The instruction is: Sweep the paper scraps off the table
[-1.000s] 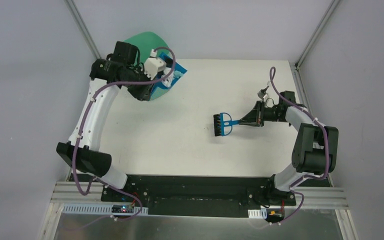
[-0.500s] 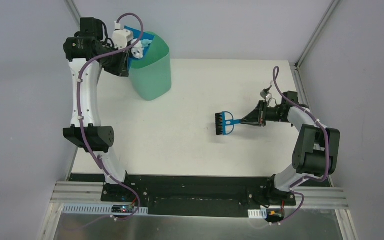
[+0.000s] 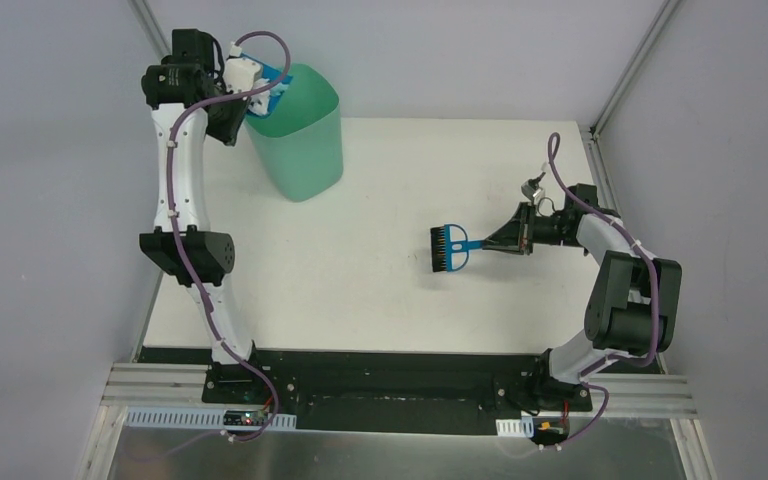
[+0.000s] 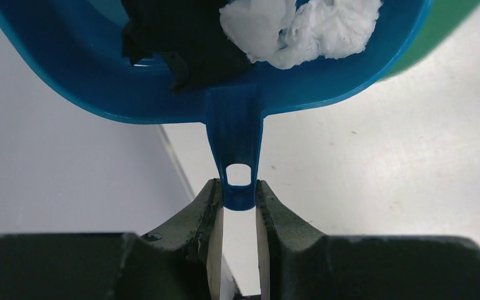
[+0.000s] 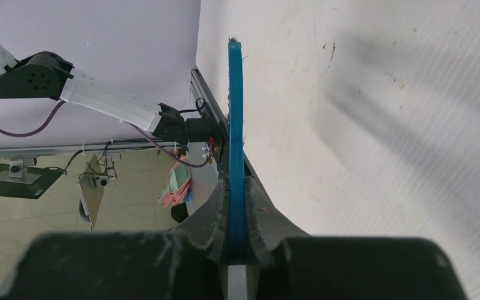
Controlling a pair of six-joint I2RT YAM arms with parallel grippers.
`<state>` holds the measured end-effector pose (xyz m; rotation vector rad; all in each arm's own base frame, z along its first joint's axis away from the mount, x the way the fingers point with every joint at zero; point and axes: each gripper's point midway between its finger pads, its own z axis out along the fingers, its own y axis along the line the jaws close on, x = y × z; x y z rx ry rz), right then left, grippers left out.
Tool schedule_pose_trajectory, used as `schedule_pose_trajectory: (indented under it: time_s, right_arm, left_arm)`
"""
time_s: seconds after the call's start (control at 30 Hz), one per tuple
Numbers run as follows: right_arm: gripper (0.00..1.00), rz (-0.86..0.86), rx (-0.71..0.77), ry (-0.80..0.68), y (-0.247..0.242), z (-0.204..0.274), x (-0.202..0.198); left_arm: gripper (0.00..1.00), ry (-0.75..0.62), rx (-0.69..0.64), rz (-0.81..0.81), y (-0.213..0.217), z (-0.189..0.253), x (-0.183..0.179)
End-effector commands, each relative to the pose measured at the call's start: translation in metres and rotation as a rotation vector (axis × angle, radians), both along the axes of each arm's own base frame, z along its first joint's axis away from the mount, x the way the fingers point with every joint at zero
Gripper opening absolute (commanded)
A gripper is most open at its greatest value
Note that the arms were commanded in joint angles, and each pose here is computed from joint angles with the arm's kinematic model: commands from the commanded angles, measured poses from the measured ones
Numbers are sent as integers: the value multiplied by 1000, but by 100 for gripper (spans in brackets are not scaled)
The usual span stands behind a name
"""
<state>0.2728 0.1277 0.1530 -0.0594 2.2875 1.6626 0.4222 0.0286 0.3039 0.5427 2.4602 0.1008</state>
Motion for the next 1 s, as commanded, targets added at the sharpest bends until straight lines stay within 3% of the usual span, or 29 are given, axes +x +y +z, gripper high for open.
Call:
schedule_pose_trajectory:
  time_s: [0.0, 0.23, 0.37, 0.67, 0.8, 0.97]
  right_arm:
    - [0, 17, 30, -107, 0, 24, 1]
    - [0, 18, 15, -150, 0, 30, 0]
    - [0, 16, 13, -137, -1, 28, 0]
    - [0, 19, 11, -153, 0, 31, -1]
    - [0, 22, 19, -147, 0, 30, -1]
    - [0, 34, 29, -135, 0, 29, -2]
  left_arm:
    - [1, -124, 185, 51, 37, 32, 17]
    - [2, -201, 480, 14, 59, 51, 46]
    - [1, -280, 812, -73, 52, 86, 74]
    - [0, -373, 1299, -214, 39, 157, 116]
    - [0, -363, 1397, -239, 36, 172, 116]
    - [0, -272, 1429, -259, 42, 160, 109]
